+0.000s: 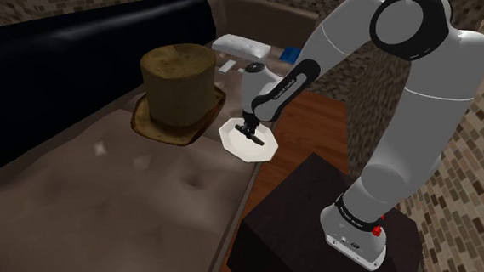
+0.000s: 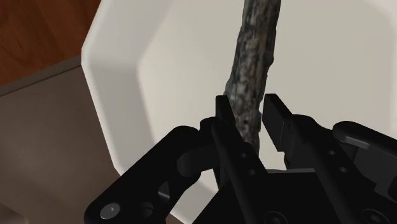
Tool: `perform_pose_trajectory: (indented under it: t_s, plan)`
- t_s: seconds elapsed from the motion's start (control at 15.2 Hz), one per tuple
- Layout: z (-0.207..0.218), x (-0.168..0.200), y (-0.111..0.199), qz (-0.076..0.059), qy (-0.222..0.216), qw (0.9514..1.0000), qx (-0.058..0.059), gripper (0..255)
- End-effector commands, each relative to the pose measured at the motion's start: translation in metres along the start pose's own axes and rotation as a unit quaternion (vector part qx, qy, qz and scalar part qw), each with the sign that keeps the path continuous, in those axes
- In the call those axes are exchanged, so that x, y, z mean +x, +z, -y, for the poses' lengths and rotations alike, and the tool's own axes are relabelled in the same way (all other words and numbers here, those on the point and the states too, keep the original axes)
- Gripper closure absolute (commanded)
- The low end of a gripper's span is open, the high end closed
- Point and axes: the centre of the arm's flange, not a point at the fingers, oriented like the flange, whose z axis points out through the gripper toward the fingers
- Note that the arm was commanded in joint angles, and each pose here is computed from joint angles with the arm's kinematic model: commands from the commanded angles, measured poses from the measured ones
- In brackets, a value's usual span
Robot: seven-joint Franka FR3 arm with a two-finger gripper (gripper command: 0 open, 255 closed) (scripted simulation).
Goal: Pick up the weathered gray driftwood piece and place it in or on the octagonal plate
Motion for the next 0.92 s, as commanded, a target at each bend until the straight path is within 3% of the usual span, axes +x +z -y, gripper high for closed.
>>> perform_pose_trajectory:
  t_s: [0.0,0.4,0.46,0.79,0.86]
  plan:
    - [0.0,0.0,0.004,0.0,0.0,1.0,0.0,255]
    - [0.0,0.0,0.004,0.0,0.0,1.0,0.0,255]
    - [0.0,0.0,0.004,0.0,0.0,1.0,0.0,0]
    - [0.0,0.0,0.004,0.0,0.0,1.0,0.0,0]
    - [0.0,0.0,-0.009,0.0,0.0,1.0,0.0,0]
